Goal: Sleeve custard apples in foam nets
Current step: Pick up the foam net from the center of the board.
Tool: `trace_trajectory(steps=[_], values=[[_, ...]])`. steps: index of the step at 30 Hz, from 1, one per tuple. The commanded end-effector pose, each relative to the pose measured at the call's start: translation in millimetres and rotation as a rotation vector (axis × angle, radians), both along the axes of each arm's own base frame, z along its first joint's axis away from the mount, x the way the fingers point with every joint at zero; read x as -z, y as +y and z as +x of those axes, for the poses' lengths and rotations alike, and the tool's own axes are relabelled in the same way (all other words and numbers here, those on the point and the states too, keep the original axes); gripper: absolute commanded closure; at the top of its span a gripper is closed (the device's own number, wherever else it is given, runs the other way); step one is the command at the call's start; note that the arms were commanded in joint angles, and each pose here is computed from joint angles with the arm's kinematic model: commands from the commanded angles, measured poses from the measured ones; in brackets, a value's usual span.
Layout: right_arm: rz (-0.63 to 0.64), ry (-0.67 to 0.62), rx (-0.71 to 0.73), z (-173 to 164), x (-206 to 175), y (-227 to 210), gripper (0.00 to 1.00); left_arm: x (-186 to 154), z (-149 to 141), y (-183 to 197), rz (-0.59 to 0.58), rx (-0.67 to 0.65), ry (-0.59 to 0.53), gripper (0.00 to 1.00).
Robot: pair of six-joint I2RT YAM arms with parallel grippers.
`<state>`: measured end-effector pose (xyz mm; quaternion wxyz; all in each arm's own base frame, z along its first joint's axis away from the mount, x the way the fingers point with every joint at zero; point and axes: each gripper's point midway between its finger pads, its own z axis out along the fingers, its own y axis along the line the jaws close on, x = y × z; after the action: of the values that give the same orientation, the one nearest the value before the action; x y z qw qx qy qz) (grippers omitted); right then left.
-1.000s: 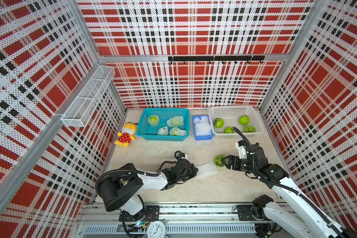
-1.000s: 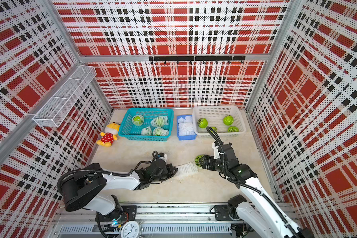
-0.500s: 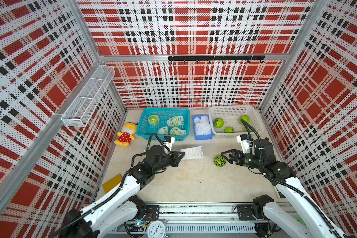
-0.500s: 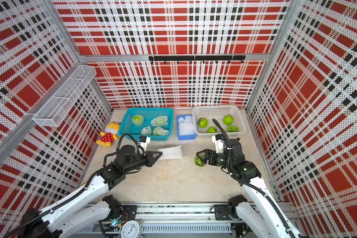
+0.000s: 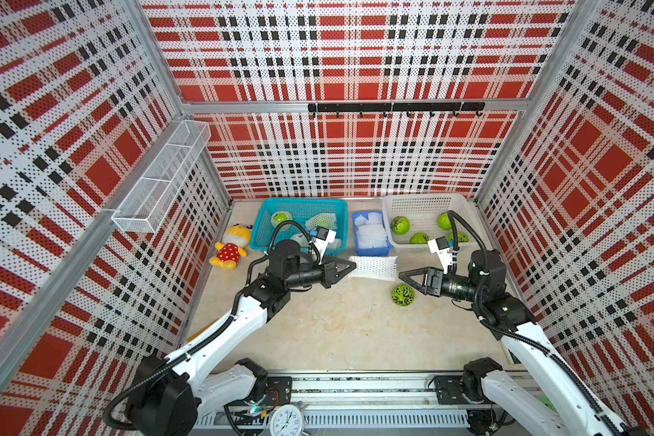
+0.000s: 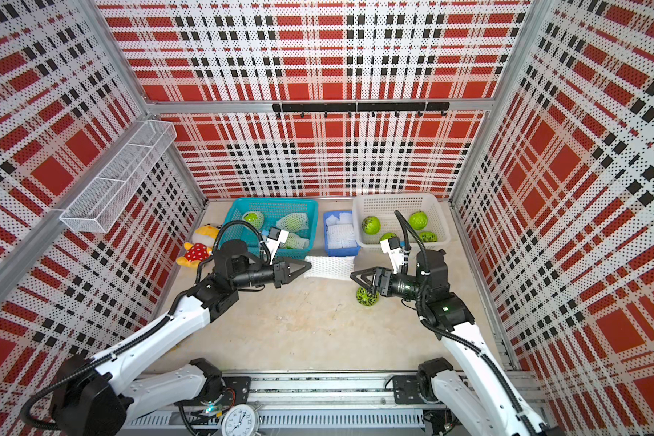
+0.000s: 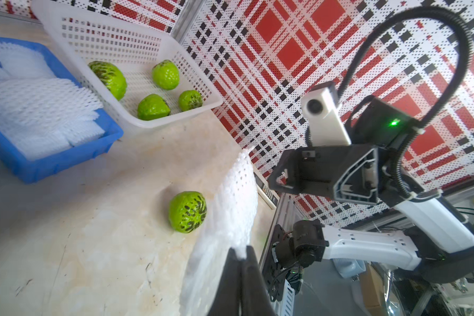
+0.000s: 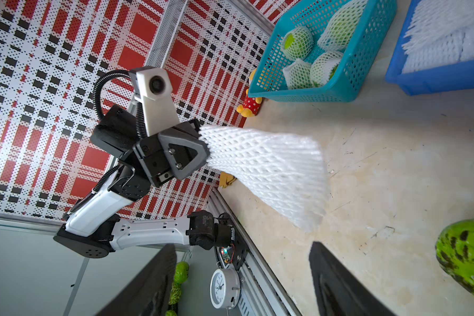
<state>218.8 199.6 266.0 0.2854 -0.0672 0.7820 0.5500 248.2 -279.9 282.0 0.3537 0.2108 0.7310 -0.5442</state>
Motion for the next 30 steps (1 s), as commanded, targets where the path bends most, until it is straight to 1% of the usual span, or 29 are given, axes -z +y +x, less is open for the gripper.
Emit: trace_trajectory(steps=[1,9,15,18,20,21,26,30], values=[[0.048,-0.049,-0.004,7,-8,3,0.22,-27,-4,-11,-0.071,0.056,-0.057,1.00],[0.088,-0.046,-0.025,10,-8,7,0.25,-14,-3,-23,-0.064,0.055,-0.028,1.00],[0.072,-0.070,-0.017,8,-12,5,0.28,-9,-1,-26,-0.060,0.048,-0.011,1.00],[0.086,-0.082,-0.032,8,-16,7,0.35,-7,0,-29,-0.056,0.049,-0.006,1.00],[0.092,-0.092,-0.043,8,-20,8,0.44,-3,3,-29,-0.050,0.041,0.005,1.00],[0.093,-0.095,-0.043,7,-20,8,0.47,-1,4,-30,-0.047,0.037,0.011,1.00],[0.086,-0.120,-0.026,5,-23,5,0.52,13,14,-30,-0.031,-0.003,0.057,1.00],[0.079,-0.128,-0.019,6,-24,4,0.59,18,19,-31,-0.024,-0.017,0.078,1.00]])
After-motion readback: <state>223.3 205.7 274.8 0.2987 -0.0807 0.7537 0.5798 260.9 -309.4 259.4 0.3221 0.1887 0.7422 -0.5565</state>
